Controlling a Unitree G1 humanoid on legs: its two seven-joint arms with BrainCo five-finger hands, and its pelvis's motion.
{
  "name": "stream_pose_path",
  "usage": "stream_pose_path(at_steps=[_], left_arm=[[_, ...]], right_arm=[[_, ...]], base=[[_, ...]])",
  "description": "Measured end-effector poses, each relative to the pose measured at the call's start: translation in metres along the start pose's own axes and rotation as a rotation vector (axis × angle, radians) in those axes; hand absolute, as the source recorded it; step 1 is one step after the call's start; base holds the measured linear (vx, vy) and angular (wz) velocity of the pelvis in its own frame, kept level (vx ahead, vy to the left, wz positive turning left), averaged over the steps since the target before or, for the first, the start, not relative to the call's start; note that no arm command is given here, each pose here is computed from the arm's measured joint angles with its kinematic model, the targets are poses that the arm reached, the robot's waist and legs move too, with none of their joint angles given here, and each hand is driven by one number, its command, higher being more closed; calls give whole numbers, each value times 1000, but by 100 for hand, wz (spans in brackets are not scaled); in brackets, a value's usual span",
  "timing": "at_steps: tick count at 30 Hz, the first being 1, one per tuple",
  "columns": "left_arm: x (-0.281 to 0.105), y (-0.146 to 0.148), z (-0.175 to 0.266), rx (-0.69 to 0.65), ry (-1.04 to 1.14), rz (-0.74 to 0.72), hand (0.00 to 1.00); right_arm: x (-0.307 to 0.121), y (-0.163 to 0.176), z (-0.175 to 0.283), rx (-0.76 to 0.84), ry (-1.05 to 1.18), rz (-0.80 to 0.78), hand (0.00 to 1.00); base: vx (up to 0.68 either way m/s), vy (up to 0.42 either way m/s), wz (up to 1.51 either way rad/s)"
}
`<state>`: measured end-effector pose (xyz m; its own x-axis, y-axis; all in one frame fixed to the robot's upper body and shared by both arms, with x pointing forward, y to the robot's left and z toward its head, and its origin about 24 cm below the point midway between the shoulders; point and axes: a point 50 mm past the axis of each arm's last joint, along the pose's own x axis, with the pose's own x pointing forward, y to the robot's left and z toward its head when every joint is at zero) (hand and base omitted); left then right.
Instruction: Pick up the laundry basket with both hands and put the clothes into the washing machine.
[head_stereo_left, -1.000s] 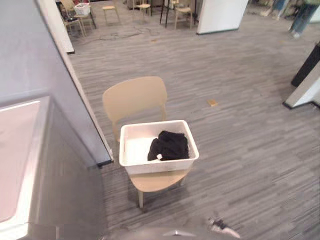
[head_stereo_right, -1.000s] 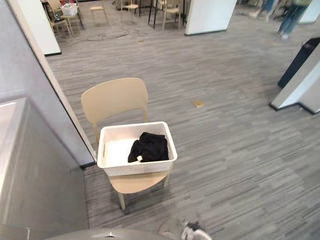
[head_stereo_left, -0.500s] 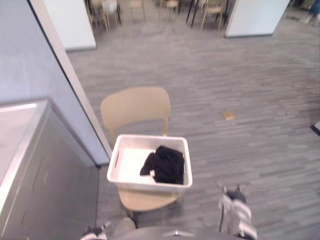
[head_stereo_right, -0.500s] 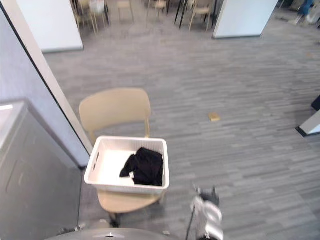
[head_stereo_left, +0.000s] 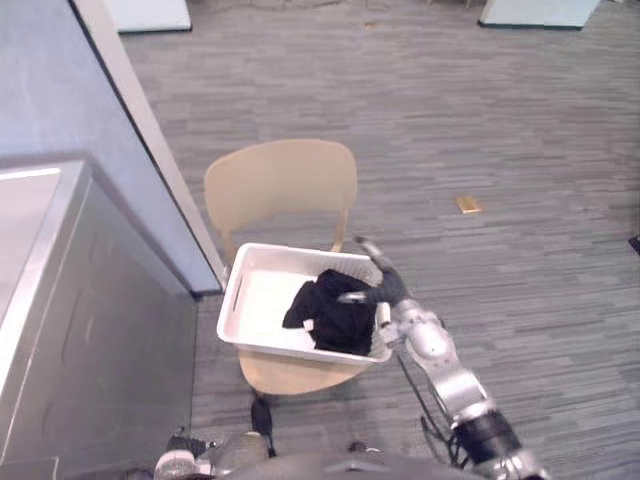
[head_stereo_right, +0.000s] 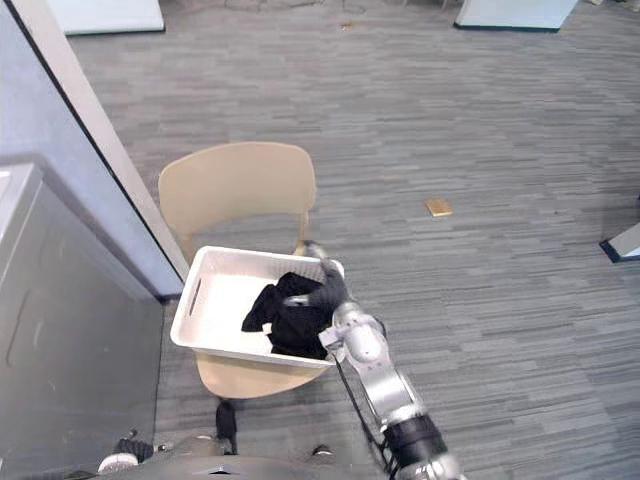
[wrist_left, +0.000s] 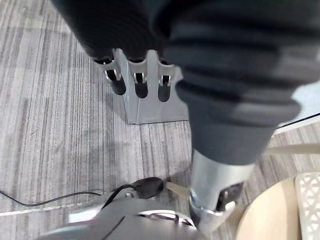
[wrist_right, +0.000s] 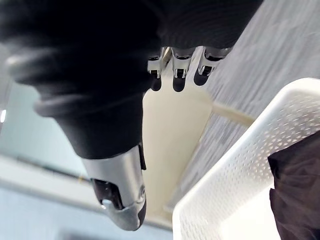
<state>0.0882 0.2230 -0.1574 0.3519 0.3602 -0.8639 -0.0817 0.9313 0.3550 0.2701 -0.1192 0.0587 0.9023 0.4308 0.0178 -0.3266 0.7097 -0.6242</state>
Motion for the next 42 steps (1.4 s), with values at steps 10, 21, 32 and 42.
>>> stream_pose_path(at_steps=[10,21,32,42], left_arm=[[6,9,54,80,-162,41,0],[5,10,80,-28,-221,75,0],[-3,1,119,13,-366,64,0],[-7,-7,128,36,-410,55,0]], right_arm=[[55,-18,-3,-916,-79,411,0],[61,-90,-32,-1068,193,224,0],[57,-127,-48,-1081,360,109,0],[55,-154,-55,-1036,477,-31,0]], base=[[-73,-18,24],[-47,-15,3],[18,-41,-3],[15,-18,-1]])
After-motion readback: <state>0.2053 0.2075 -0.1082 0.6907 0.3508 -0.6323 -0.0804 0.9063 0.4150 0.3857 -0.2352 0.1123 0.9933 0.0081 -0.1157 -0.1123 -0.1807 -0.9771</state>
